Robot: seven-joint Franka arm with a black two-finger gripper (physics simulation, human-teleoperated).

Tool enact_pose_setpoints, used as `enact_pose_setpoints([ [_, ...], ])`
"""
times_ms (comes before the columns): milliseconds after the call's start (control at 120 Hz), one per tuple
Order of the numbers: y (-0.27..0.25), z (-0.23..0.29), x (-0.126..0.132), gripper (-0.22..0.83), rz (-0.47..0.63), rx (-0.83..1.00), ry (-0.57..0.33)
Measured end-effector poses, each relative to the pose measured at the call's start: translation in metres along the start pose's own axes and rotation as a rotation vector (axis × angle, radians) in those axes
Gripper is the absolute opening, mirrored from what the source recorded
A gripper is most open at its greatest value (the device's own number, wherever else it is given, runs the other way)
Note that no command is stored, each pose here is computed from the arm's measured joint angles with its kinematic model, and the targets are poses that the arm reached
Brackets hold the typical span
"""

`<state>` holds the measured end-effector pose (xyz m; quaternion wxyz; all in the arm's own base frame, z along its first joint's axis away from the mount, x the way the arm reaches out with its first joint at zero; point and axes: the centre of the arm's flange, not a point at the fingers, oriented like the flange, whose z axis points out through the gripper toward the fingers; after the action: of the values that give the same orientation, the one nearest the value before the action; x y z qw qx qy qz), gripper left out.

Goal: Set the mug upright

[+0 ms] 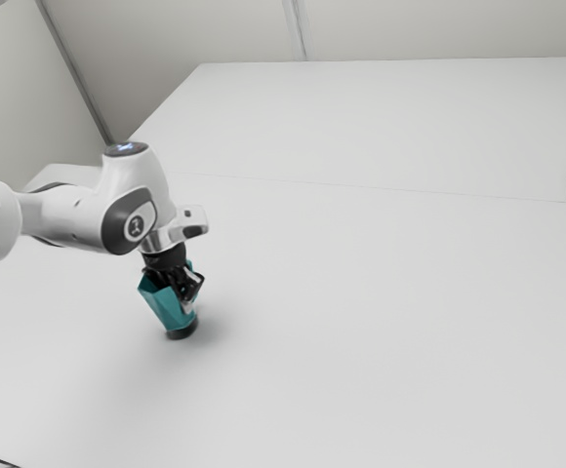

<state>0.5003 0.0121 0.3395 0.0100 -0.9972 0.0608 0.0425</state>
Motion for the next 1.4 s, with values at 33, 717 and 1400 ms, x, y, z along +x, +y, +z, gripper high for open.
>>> enact_pose_setpoints([
  [33, 0.001, 0.003, 0.001, -0.17, -0.001, 0.001, 0.0],
  [717, 0.011, -0.025, 0.013, 0.28, -0.02, -0.008, 0.095],
  [1400, 0.035, -0.161, 0.043, 0.57, 0.031, -0.012, 0.141],
])
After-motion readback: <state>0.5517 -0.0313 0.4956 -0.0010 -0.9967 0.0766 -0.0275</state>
